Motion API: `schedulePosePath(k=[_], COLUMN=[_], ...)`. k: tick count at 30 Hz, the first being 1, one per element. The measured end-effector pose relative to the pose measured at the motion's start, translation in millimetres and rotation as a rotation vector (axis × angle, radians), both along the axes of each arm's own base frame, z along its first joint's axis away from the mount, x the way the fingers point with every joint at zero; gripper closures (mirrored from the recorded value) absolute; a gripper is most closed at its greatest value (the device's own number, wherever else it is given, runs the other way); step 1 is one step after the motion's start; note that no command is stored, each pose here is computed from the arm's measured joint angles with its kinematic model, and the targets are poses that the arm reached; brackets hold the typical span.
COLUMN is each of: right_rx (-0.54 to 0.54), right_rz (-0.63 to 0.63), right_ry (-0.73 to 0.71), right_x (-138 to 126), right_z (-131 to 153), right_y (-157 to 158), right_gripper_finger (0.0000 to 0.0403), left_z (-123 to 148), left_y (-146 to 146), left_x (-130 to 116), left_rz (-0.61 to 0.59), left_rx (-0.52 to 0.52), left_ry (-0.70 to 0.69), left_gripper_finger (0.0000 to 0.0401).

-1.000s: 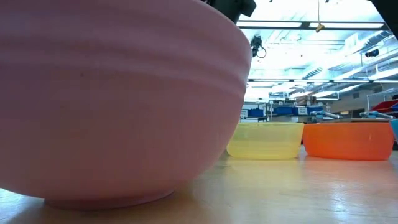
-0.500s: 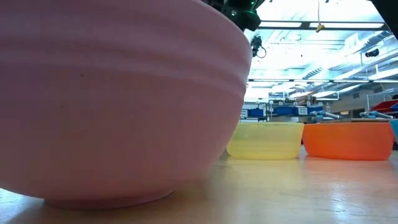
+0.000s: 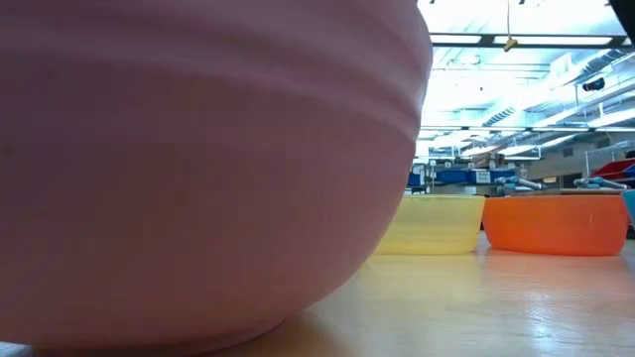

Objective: Nest bowls inside each other
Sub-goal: Stack the gray bowl on top of the green bowl, then stack the pink bowl on top of the gray bowl

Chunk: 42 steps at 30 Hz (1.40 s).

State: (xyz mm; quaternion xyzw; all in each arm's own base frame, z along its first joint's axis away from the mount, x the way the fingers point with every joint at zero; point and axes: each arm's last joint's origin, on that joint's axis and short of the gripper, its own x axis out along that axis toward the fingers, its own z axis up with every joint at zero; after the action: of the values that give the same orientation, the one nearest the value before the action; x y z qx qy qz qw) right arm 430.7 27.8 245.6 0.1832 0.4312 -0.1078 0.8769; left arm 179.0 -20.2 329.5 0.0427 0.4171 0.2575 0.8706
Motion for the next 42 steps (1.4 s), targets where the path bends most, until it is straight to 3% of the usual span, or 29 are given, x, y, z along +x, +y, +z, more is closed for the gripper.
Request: schedulePosePath(k=[4, 8, 15, 21, 30, 35, 39, 42], right_rx=[-0.049, -0.089, -0.119, -0.148, -0.174, -0.236, -0.294, -0.291], right_rz=[-0.017, -0.046, -0.120, -0.153, -0.144, -0.144, -0.035, 0.078], right_ry=[-0.173, -0.328, -0.349, -0.300, -0.269, -0.261, -0.209, -0.090], right_x=[7, 28, 44, 45, 44, 42, 31, 16], right_z=[31, 31, 0, -19, -22, -13, 8, 17], right_y=[-23, -53, -97, -118, -121, -118, -96, -68], right_gripper_finger=[0.0402, 0.0402, 0.0402, 0.0390, 0.0306, 0.0282, 0.0284, 0.0285], left_z=[25, 55, 91, 95, 95, 93, 90, 86], left_y=[0, -1, -5, -6, -6, -6, -5, -4], left_x=[4, 7, 3, 2, 2, 1, -2, -6], left_rz=[-0.035, -0.075, -0.147, -0.155, -0.152, -0.146, -0.136, -0.113], left_rx=[0.029, 0.044, 0.064, 0.061, 0.058, 0.052, 0.045, 0.027], left_ry=[-0.099, -0.244, -0.371, -0.382, -0.384, -0.373, -0.336, -0.299], left_gripper_finger=[0.0249, 0.0249, 0.0249, 0.0249, 0.0249, 0.0249, 0.0249, 0.0249])
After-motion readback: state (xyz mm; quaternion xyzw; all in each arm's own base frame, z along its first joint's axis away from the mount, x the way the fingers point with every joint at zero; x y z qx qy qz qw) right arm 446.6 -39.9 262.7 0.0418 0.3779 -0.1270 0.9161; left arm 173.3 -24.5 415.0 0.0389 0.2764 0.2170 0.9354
